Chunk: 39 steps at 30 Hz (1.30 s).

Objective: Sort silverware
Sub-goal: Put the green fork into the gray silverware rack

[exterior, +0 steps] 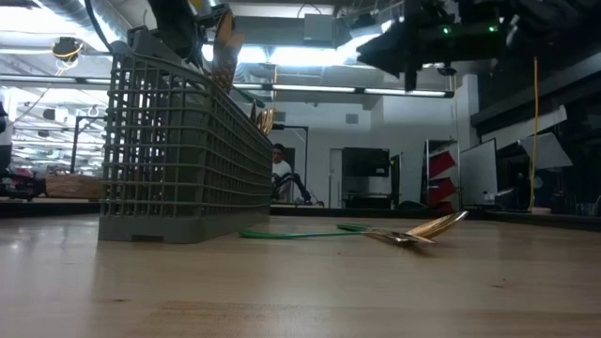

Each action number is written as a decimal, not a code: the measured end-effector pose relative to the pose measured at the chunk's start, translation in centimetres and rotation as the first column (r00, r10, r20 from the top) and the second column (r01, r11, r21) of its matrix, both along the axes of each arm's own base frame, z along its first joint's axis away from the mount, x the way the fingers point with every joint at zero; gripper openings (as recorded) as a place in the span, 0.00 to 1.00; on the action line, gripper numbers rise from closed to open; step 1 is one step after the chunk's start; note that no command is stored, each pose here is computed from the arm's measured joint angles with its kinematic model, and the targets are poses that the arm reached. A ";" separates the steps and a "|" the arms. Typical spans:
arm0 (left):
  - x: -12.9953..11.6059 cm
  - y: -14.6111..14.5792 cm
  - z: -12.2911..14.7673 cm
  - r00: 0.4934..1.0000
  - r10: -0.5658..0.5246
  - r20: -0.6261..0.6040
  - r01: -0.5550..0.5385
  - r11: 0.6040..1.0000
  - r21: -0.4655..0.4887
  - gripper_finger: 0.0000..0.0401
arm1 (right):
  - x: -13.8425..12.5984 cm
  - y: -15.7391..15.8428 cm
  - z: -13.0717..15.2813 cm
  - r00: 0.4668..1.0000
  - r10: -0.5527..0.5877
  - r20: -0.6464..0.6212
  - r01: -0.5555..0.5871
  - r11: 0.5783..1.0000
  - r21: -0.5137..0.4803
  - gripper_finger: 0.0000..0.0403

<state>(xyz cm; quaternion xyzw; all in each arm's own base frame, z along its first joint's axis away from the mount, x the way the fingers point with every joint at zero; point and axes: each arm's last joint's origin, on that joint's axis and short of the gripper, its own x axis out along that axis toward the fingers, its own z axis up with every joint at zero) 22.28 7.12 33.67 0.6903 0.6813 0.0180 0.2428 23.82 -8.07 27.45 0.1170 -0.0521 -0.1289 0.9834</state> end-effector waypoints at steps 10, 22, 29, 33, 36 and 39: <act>1.8 -0.7 1.4 0.973 -0.108 0.205 0.107 0.994 0.018 0.00 | 3.1 -3.1 2.1 0.981 0.192 -0.009 -0.192 0.981 0.018 0.25; 2.9 -4.2 1.3 0.902 -0.328 0.280 0.360 0.931 -0.068 0.00 | 5.4 -5.5 6.2 0.888 0.457 -0.049 -0.441 0.876 0.194 0.25; 4.7 -5.1 0.6 0.876 -0.383 0.292 0.418 0.906 -0.067 0.00 | 8.0 -5.0 5.1 0.786 0.617 -0.020 -0.562 0.728 0.392 0.25; 6.0 -5.1 0.3 0.863 -0.412 0.293 0.440 0.897 -0.036 0.00 | 9.5 -4.1 3.8 0.732 0.681 -0.018 -0.596 0.653 0.467 0.25; 6.6 -5.1 0.3 0.854 -0.422 0.306 0.448 0.894 -0.020 0.00 | 10.3 -3.4 3.2 0.715 0.698 -0.023 -0.600 0.631 0.492 0.25; 6.8 -5.4 0.2 0.842 -0.443 0.306 0.473 0.881 -0.024 0.00 | 10.6 -2.9 3.0 0.707 0.707 -0.025 -0.606 0.624 0.493 0.25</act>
